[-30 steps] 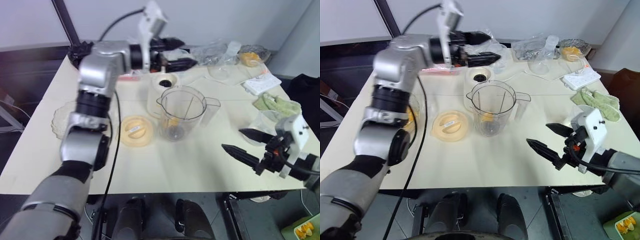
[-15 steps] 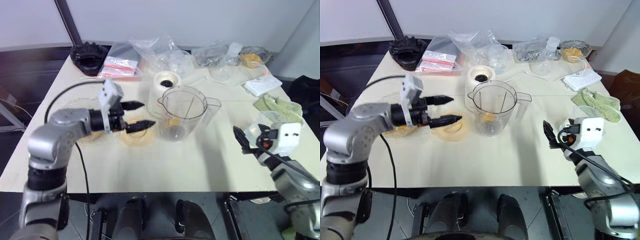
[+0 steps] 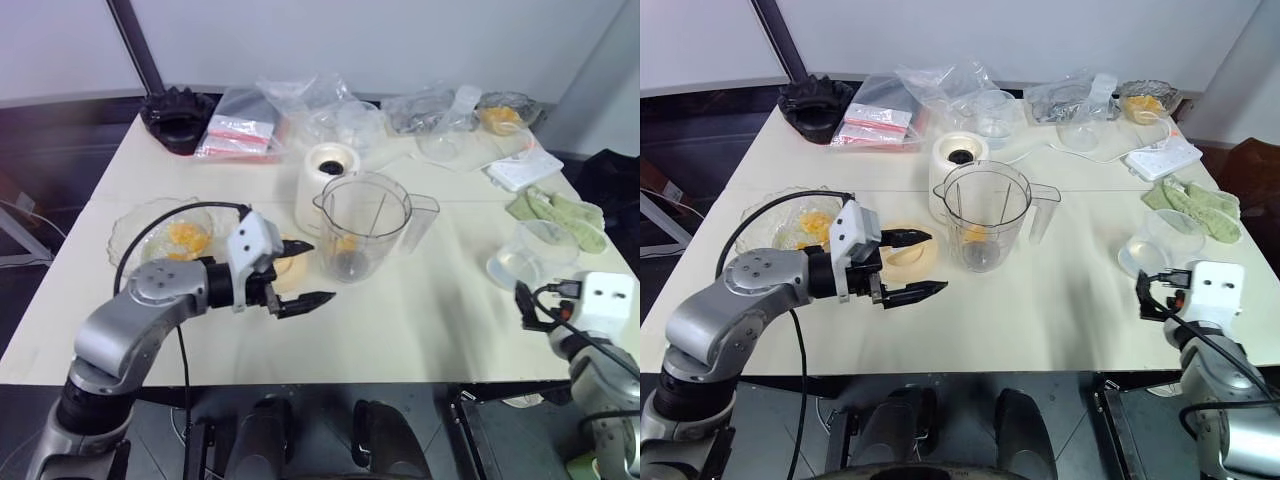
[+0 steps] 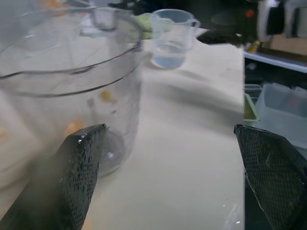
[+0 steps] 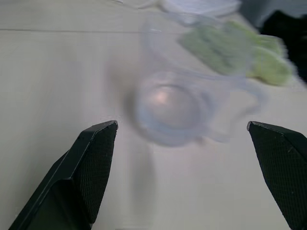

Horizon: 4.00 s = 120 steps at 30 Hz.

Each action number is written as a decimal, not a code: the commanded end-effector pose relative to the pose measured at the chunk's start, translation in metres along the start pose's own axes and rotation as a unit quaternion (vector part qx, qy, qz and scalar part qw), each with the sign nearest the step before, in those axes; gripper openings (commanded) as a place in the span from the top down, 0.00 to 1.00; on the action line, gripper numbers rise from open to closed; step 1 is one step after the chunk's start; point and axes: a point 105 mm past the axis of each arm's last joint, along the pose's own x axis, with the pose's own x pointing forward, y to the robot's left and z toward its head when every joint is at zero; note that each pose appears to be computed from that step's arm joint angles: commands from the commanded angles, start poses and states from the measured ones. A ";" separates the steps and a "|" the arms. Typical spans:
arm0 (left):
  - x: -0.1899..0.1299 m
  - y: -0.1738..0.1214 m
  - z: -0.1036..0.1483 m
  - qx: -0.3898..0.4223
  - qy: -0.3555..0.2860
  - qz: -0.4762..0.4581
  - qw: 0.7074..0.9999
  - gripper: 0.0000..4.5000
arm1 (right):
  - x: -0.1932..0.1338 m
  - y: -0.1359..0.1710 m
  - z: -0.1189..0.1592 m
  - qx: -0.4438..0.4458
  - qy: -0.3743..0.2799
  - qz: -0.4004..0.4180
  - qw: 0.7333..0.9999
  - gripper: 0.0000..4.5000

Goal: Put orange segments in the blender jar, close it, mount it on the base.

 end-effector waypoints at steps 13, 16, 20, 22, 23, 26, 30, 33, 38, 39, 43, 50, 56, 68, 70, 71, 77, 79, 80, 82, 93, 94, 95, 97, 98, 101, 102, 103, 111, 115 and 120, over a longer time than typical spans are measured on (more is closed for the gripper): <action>-0.001 0.007 0.009 0.048 0.011 -0.010 0.999 0.02 | 0.061 -0.042 -0.009 -0.004 -0.020 -0.100 0.995 0.00; -0.002 0.006 0.008 0.045 0.013 -0.008 0.999 0.02 | 0.070 -0.044 -0.009 -0.005 -0.026 -0.098 0.995 0.00; -0.005 0.008 0.009 0.050 0.018 -0.002 0.999 0.02 | 0.081 -0.044 -0.010 -0.001 -0.030 -0.097 0.995 0.00; -0.005 0.009 0.009 0.057 0.025 0.005 0.998 0.02 | 0.088 -0.044 -0.010 0.005 -0.035 -0.104 0.994 0.00; -0.005 0.010 0.009 0.059 0.027 0.008 0.998 0.02 | 0.091 -0.044 -0.011 0.007 -0.036 -0.107 0.994 0.00; -0.004 0.009 0.010 0.062 0.029 0.009 0.998 0.02 | 0.101 -0.044 -0.013 0.017 -0.038 -0.120 0.992 0.00; -0.007 0.011 0.011 0.065 0.034 0.014 0.997 0.02 | 0.113 -0.040 -0.016 0.024 -0.034 -0.121 0.992 0.00; -0.012 0.015 0.012 0.062 0.037 0.019 0.997 0.02 | 0.119 -0.038 -0.016 0.028 -0.035 -0.121 0.992 0.00; -0.019 0.019 0.013 0.054 0.041 0.022 0.997 0.00 | 0.125 -0.035 -0.015 0.031 -0.041 -0.118 0.992 0.30; -0.018 0.020 0.013 0.054 0.042 0.022 0.997 0.00 | 0.125 -0.034 -0.015 0.033 -0.042 -0.116 0.992 0.42; -0.018 0.021 0.014 0.053 0.038 0.021 0.998 0.00 | 0.128 -0.029 -0.012 0.033 -0.047 -0.109 0.992 0.90; -0.019 0.029 0.012 0.055 0.042 0.028 0.997 0.00 | 0.131 -0.022 -0.011 0.037 -0.047 -0.096 0.994 1.00; -0.030 0.043 0.019 0.043 0.030 0.051 0.997 0.00 | 0.132 -0.018 -0.001 0.029 -0.065 -0.080 0.994 1.00; -0.055 0.078 0.038 0.041 0.015 0.096 0.994 0.00 | 0.124 0.018 0.157 -0.040 -0.264 0.066 0.962 1.00; -0.057 0.080 0.035 0.042 0.025 0.095 0.994 0.00 | 0.117 0.028 0.180 -0.056 -0.286 0.096 0.952 1.00; -0.058 0.080 0.034 0.043 0.029 0.093 0.994 0.00 | 0.114 0.033 0.192 -0.064 -0.298 0.110 0.946 1.00; -0.064 0.087 0.036 0.040 0.024 0.102 0.994 0.00 | 0.086 0.069 0.259 -0.113 -0.363 0.189 0.906 1.00; -0.064 0.089 0.036 0.041 0.023 0.105 0.993 0.00 | 0.079 0.085 0.269 -0.137 -0.369 0.219 0.893 1.00; -0.064 0.089 0.036 0.042 0.024 0.106 0.993 0.00 | 0.075 0.092 0.273 -0.149 -0.374 0.232 0.885 1.00; -0.063 0.089 0.033 0.044 0.032 0.104 0.993 0.00 | 0.067 0.103 0.279 -0.166 -0.385 0.249 0.873 1.00; -0.063 0.080 0.028 0.032 0.033 0.092 0.995 0.00 | 0.030 0.150 0.271 -0.329 -0.411 0.324 0.786 1.00; -0.063 0.080 0.027 0.031 0.033 0.092 0.995 0.00 | 0.028 0.153 0.270 -0.341 -0.412 0.327 0.779 1.00; -0.062 0.080 0.028 0.031 0.033 0.092 0.995 0.00 | 0.027 0.155 0.269 -0.348 -0.414 0.328 0.775 1.00; -0.061 0.080 0.028 0.031 0.033 0.091 0.995 0.00 | 0.025 0.158 0.269 -0.362 -0.418 0.325 0.767 1.00; -0.061 0.080 0.028 0.031 0.033 0.091 0.995 0.00 | 0.025 0.159 0.268 -0.373 -0.419 0.323 0.763 1.00; -0.059 0.080 0.027 0.032 0.034 0.086 0.995 0.00 | 0.027 0.163 0.263 -0.410 -0.416 0.318 0.747 1.00; -0.058 0.080 0.026 0.033 0.035 0.085 0.995 0.00 | 0.027 0.164 0.262 -0.416 -0.417 0.317 0.743 1.00; -0.058 0.079 0.026 0.033 0.035 0.084 0.995 0.00 | 0.027 0.165 0.262 -0.422 -0.419 0.315 0.740 1.00; -0.056 0.076 0.026 0.030 0.031 0.083 0.996 0.00 | 0.028 0.172 0.264 -0.461 -0.436 0.295 0.714 1.00; -0.056 0.074 0.025 0.028 0.031 0.084 0.996 0.00 | 0.027 0.175 0.265 -0.479 -0.446 0.285 0.700 1.00; -0.056 0.074 0.025 0.027 0.030 0.086 0.996 0.00 | 0.026 0.178 0.269 -0.482 -0.455 0.281 0.694 1.00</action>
